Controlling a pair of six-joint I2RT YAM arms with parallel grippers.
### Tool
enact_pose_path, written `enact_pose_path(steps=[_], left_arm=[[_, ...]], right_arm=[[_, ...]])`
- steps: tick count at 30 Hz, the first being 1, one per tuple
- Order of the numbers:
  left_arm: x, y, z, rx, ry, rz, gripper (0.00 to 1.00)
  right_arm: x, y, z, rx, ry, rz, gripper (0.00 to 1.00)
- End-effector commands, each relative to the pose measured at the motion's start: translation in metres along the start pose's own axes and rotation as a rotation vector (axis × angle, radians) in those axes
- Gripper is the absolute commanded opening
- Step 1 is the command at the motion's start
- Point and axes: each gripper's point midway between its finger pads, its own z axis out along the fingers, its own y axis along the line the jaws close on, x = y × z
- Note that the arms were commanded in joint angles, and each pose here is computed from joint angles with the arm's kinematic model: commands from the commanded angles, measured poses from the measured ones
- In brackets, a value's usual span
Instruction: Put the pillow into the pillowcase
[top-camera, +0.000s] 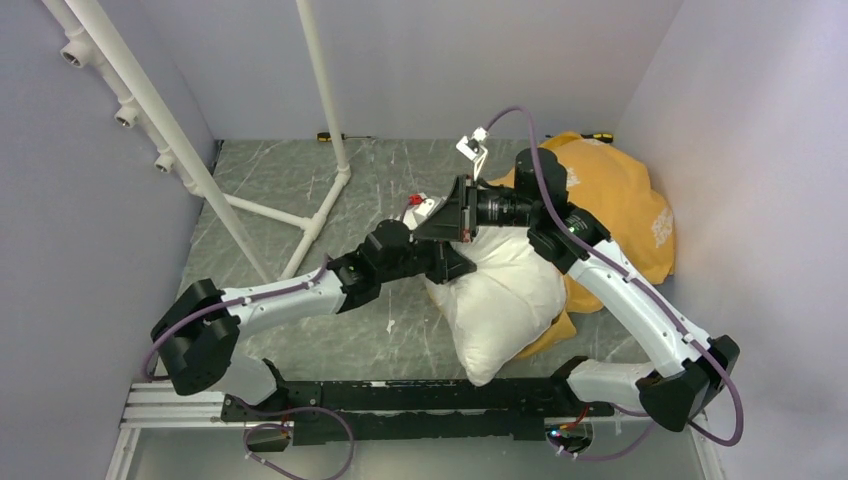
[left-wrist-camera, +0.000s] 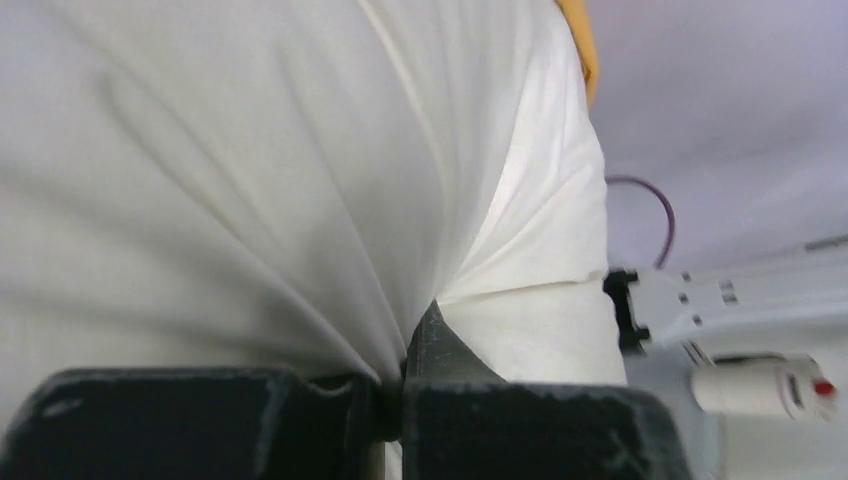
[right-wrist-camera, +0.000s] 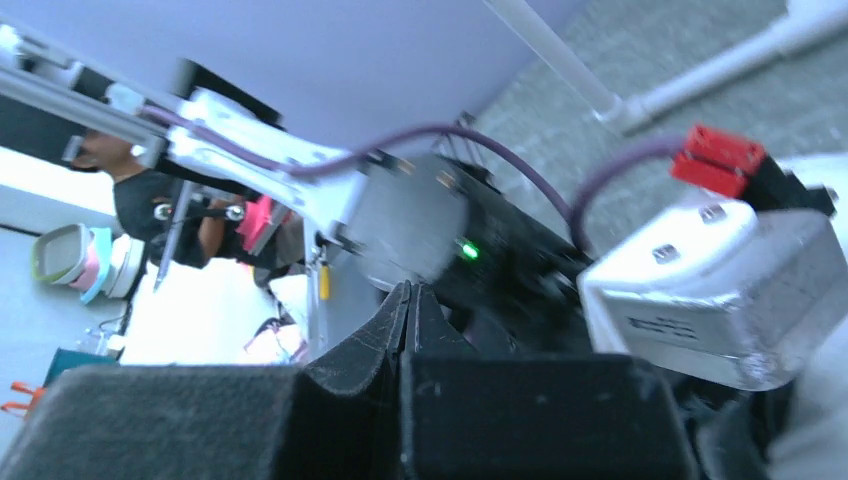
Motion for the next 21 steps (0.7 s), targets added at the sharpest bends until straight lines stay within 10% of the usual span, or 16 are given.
enact_pose_path(steps=[1, 6, 14, 21], left_arm=[[-0.099, -0.006, -0.004, -0.032, -0.483, 0.153, 0.00], [-0.079, 0.009, 0.000, -0.095, -0.400, 0.175, 0.00], [-0.048, 0.033, -0.012, -0.155, -0.365, 0.120, 0.00], [-0.034, 0.027, -0.005, -0.139, -0.320, 0.115, 0.00]], right_arm=[[-0.032, 0.063, -0.011, -0.173, -0.074, -0.092, 0.00], [-0.036, 0.001, -0.039, 0.285, -0.161, -0.135, 0.00], [-0.003, -0.124, -0.153, 1.134, -0.141, -0.108, 0.79], [0.005, -0.163, -0.188, 1.392, -0.131, -0.078, 0.78]])
